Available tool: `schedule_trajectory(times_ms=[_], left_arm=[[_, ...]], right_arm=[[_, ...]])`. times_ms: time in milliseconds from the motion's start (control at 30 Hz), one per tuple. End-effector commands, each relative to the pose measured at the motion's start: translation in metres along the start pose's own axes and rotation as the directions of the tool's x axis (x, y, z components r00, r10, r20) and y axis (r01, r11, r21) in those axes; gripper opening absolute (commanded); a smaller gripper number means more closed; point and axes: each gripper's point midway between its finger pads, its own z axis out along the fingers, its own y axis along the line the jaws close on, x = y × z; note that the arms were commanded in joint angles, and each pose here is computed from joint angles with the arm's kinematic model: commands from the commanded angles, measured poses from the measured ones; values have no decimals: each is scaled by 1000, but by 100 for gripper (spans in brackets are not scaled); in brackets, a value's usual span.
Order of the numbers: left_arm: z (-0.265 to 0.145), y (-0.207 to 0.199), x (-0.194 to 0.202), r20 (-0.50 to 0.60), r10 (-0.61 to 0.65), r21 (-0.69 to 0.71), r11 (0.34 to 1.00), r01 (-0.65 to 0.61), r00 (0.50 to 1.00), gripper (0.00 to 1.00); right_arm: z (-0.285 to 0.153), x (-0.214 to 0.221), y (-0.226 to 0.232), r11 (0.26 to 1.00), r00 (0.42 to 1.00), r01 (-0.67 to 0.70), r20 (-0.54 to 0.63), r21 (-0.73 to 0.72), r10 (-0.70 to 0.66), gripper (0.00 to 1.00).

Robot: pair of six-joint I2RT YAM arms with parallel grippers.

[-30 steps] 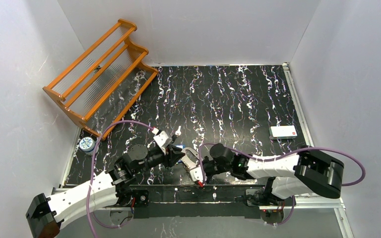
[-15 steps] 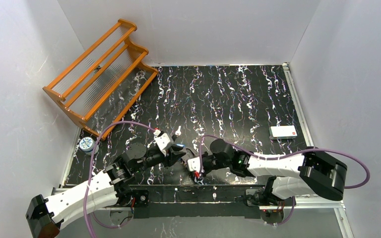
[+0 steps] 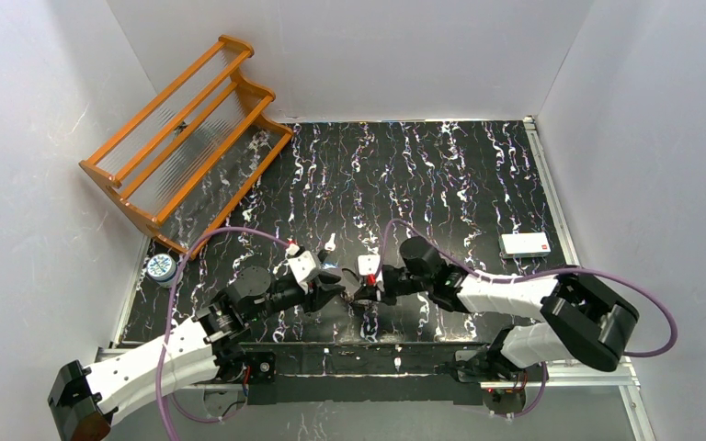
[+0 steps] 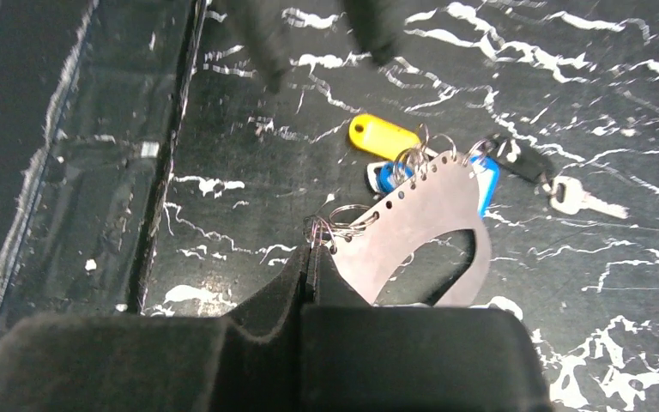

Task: Put the keys on the keyring
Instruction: Pick up the keyring from the center of the board.

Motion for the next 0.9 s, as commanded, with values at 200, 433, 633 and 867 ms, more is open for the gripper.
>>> schedule_trajectory(times_ms=[200,433,633,867], left_arm=[[-5,-14,-12,81,128,90,987,-135,988,26],[-16,-21,-32,174,212,111,966,-233,962,35],[-17,-21,-29,170,241,110,959,-262,956,35],[-9,-10,-24,119,235,69,967,-244,965,29]], right_arm=[[-29,-89,-8,996,961,86,267,-33,-74,1],[-39,-112,-5,990,947,134,302,-51,-113,1],[-43,-122,-4,984,938,166,317,-58,-139,1],[-42,-122,-2,982,937,175,318,-74,-143,1]])
